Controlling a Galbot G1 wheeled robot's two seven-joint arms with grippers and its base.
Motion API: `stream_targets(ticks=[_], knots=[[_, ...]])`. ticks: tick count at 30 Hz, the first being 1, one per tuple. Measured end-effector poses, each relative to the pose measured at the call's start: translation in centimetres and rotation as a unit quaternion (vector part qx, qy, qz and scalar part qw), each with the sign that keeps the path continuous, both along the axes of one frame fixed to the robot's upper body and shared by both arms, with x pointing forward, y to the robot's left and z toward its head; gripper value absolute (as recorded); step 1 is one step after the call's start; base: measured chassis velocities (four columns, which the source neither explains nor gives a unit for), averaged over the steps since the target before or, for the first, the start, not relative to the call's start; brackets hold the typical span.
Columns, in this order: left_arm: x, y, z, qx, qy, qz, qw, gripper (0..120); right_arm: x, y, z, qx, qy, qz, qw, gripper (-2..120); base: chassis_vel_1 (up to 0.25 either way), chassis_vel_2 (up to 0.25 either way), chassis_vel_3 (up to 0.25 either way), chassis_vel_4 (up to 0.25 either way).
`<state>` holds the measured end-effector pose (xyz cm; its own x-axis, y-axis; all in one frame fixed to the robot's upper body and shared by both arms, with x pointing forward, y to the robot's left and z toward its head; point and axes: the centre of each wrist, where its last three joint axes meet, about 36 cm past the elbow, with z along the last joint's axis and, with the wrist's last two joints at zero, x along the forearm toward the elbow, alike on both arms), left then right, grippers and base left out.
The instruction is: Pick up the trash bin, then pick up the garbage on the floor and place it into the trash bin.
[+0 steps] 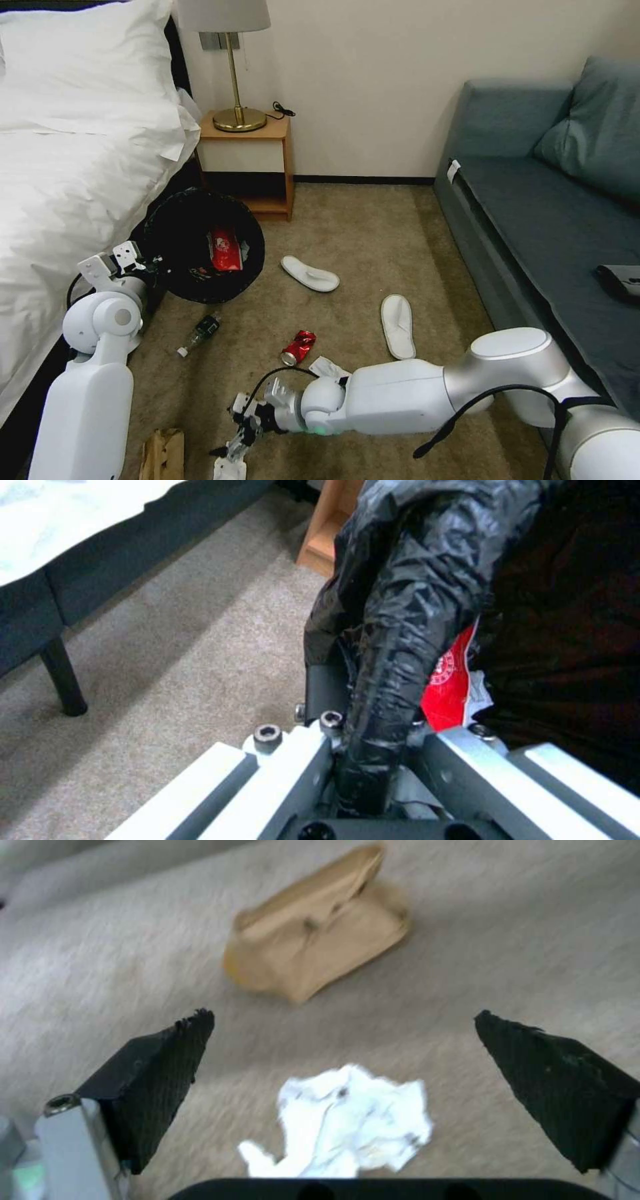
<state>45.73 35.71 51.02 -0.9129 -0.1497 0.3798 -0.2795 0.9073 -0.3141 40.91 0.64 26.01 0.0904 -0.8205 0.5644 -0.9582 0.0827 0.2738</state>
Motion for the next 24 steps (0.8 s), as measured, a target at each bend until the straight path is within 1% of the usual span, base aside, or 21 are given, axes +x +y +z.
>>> stream_targets(ticks=[4,6,16,21,24], knots=[[-0.3,0.3,0.1,0.003,-0.001,0.001,1.0,0,1.3,-0.7,-0.9,-0.012,0.003,0.016,1.0,100,0.0,0.0,0.0,0.0],[-0.4,0.3,0.0,0.003,-0.002,0.001,1.0,0,1.5,-0.9,-1.0,-0.014,0.003,0.016,1.0,100,0.0,0.0,0.0,0.0],[-0.3,-0.4,-0.1,0.006,-0.002,-0.006,1.0,0,1.0,-2.0,-2.9,-0.019,0.007,0.011,1.0,100,0.0,0.0,0.0,0.0],[-0.6,-0.9,-0.2,0.01,-0.003,-0.009,0.9999,0,1.0,-2.3,-4.6,-0.023,-0.001,0.008,1.0,100,0.0,0.0,0.0,0.0],[-0.7,-1.0,-0.1,0.011,-0.004,-0.01,0.9999,0,1.1,-2.2,-5.0,-0.024,-0.001,0.007,1.0,100,0.0,0.0,0.0,0.0]])
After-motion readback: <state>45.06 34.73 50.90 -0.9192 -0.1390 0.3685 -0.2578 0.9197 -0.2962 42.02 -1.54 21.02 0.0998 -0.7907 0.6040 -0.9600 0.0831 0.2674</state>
